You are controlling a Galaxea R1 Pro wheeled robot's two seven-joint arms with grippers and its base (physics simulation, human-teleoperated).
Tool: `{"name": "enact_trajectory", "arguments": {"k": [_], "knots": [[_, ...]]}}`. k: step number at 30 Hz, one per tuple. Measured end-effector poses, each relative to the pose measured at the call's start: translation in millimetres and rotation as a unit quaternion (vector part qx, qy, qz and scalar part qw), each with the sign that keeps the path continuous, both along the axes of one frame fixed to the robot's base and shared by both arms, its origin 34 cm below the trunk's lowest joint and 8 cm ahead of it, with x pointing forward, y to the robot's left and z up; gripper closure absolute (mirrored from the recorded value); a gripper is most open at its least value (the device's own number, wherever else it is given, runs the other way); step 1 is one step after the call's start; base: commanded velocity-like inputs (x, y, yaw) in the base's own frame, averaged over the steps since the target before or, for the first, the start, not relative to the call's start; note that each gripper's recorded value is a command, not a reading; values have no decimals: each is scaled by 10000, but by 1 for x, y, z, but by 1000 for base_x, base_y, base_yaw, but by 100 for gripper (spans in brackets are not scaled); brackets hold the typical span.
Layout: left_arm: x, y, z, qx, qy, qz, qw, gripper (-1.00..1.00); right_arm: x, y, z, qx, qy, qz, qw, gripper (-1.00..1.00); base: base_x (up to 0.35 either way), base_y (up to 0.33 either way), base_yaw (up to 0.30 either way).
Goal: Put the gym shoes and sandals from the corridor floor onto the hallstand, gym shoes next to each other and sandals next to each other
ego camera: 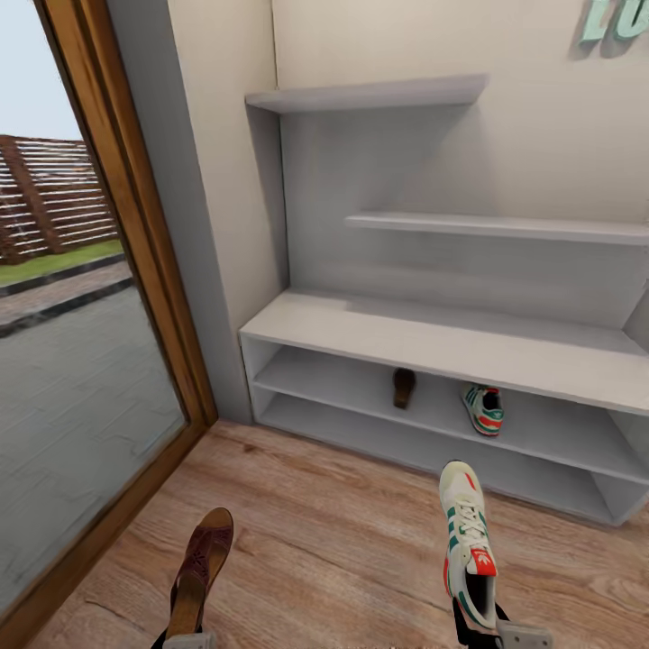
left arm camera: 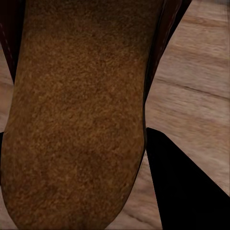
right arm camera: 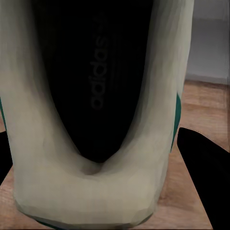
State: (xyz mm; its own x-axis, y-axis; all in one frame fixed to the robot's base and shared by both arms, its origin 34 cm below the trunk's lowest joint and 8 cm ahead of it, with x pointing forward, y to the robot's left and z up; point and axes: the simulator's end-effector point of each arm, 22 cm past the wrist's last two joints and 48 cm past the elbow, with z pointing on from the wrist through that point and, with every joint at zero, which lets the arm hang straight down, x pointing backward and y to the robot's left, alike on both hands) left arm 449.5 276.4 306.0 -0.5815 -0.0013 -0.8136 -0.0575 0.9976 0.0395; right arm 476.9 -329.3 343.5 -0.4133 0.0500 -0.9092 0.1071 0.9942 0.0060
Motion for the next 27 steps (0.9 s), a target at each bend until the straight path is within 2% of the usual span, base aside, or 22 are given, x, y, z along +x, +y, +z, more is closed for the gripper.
{"name": "enact_trajectory", "arguments": {"k": [11, 27], "knots": [[0, 0, 0, -2, 3, -8, 10000, 100, 0, 0, 0, -1, 3, 7, 10000, 100, -168, 260, -264], [0, 0, 0, 0, 1, 1, 10000, 100, 0, 0, 0, -2, -3, 3, 10000, 100, -21, 21, -265]]}}
